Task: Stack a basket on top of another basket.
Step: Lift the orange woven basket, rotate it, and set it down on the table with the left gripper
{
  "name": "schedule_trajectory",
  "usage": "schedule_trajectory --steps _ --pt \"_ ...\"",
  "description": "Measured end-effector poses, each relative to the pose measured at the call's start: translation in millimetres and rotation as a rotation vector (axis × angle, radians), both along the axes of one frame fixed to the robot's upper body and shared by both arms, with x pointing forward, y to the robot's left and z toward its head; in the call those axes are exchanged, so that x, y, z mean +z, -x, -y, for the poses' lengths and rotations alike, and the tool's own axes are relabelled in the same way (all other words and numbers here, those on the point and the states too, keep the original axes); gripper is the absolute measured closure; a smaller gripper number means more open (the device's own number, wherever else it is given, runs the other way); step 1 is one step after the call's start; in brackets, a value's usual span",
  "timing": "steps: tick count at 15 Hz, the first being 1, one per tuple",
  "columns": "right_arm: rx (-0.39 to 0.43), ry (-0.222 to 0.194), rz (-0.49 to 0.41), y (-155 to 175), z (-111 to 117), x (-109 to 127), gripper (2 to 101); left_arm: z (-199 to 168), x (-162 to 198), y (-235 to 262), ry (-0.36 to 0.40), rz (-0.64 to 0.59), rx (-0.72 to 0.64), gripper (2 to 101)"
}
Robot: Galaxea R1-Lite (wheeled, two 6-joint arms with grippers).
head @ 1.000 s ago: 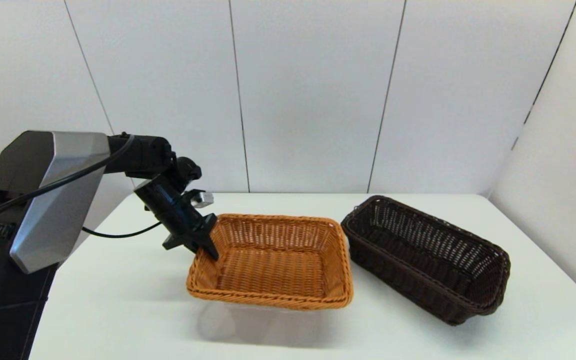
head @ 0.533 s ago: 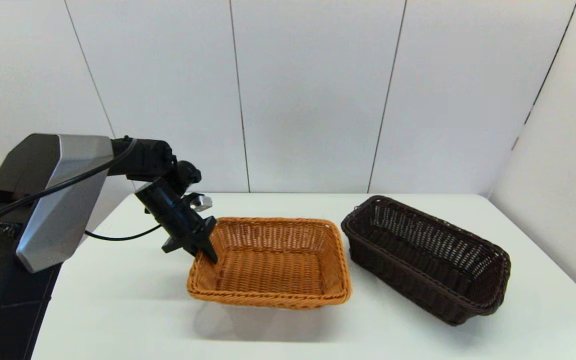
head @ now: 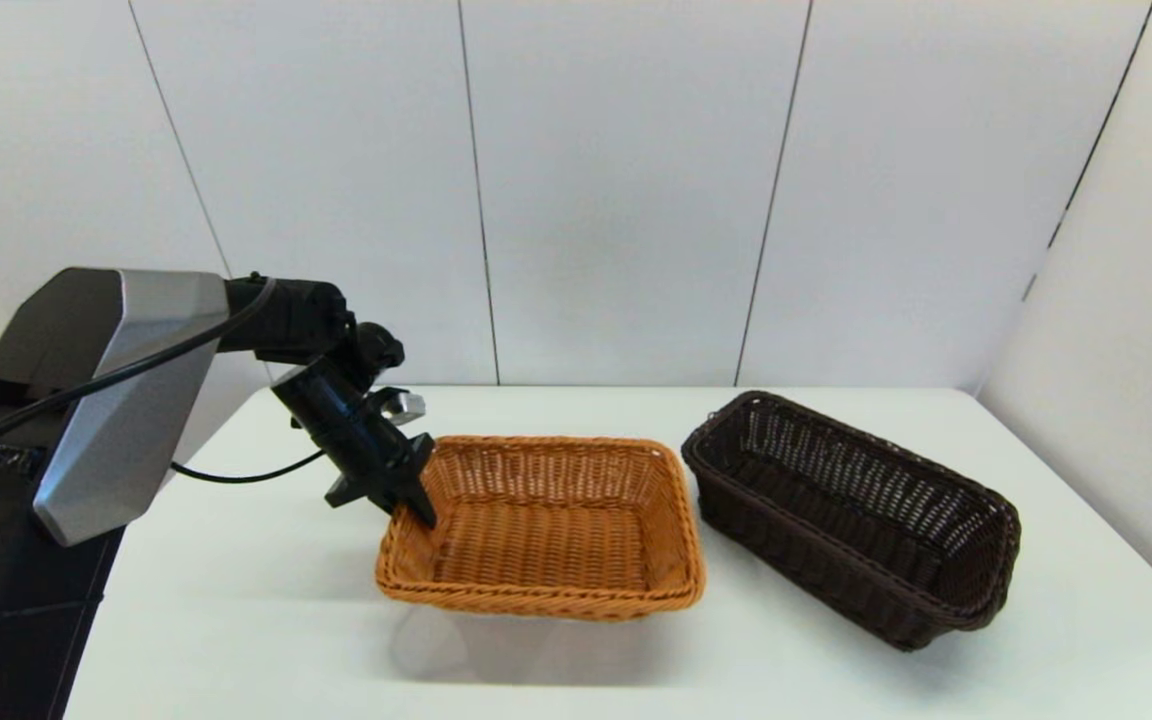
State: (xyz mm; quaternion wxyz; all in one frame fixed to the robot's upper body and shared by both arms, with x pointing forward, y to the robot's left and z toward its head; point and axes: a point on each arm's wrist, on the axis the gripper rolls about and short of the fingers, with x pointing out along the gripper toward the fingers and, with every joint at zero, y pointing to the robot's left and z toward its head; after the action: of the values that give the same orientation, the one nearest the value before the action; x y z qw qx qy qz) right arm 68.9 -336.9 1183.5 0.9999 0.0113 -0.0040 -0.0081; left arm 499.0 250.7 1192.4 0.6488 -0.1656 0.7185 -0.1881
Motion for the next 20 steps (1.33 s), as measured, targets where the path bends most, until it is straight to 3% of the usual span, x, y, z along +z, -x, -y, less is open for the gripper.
schedule_trajectory --steps 8,13,16,20 --pt "0.0 0.0 0.0 0 0 0 5.2 -2 -1 -1 0.0 0.002 0.003 88.7" --pt "0.0 0.0 0.0 0 0 0 5.2 -1 -1 -1 0.002 0.003 0.001 51.1" --pt "0.001 0.0 0.0 0 0 0 5.2 -4 0 -1 0.002 0.006 0.007 36.5" --pt "0.0 0.0 0.001 0 0 0 5.2 -28 15 -2 0.005 0.043 0.059 24.2"
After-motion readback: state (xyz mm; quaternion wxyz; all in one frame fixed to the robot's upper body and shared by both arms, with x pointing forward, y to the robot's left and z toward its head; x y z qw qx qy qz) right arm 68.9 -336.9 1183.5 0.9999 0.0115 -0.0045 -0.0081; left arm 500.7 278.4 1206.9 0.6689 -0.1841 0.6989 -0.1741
